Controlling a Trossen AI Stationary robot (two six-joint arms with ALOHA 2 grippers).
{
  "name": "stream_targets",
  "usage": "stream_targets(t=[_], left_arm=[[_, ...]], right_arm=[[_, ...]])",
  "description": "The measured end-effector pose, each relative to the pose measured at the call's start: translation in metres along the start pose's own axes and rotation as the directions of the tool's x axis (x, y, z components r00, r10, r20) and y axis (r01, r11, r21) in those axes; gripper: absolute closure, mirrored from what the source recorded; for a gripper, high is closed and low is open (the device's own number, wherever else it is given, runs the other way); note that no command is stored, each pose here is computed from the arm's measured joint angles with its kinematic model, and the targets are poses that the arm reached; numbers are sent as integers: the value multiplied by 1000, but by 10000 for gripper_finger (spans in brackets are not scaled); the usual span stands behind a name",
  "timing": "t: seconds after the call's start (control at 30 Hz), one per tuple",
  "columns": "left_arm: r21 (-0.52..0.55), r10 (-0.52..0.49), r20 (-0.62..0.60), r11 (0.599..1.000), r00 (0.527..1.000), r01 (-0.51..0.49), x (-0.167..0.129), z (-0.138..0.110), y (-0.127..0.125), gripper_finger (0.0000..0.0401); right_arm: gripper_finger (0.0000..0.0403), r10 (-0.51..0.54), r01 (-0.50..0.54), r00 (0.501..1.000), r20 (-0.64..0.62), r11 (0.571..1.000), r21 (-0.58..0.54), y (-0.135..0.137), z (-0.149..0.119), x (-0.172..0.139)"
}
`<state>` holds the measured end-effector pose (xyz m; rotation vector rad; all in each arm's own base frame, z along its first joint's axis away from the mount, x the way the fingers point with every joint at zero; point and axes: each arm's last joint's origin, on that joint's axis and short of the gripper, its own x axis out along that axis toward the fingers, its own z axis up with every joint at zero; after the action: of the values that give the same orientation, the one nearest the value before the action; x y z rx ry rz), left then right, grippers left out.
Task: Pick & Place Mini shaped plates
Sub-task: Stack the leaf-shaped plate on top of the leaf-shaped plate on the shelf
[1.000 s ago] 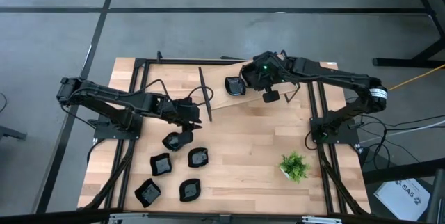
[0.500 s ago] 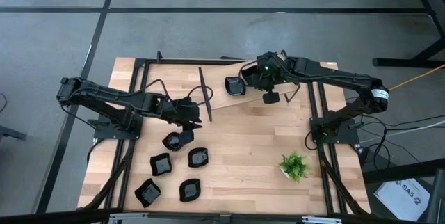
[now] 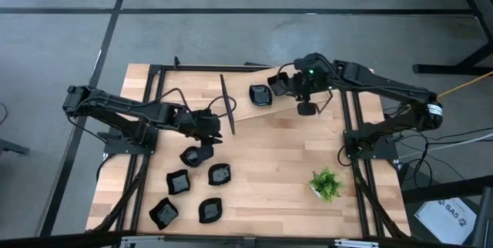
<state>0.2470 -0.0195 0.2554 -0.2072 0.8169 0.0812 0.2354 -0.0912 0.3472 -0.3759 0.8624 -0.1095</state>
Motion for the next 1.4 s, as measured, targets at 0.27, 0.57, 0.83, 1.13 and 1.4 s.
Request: stream_targets(t=[0.27, 0.57, 0.83, 1.13, 1.4], left_arm=[[-46, -1, -206, 999, 978, -9, -3, -23, -9, 315], [-50, -15, -232, 999, 973, 3, -9, -40, -43, 315], [-70, 29, -227, 996, 974, -46, -8, -53, -66, 315], [-16, 109, -364, 992, 925, -123, 30, -74, -80, 315], [-55, 163, -499, 974, 851, -219, 55, -91, -80, 315]], right_arm=[[249, 179, -180, 984, 21, 974, 138, 9, -4, -1], [254, 313, -321, 947, 76, 940, 121, 26, 5, -2], [268, 385, -391, 920, 76, 917, 79, 51, 16, -5], [281, 418, -422, 906, 63, 904, 73, 62, 19, -7], [284, 417, -422, 906, 64, 904, 76, 62, 19, -7]])
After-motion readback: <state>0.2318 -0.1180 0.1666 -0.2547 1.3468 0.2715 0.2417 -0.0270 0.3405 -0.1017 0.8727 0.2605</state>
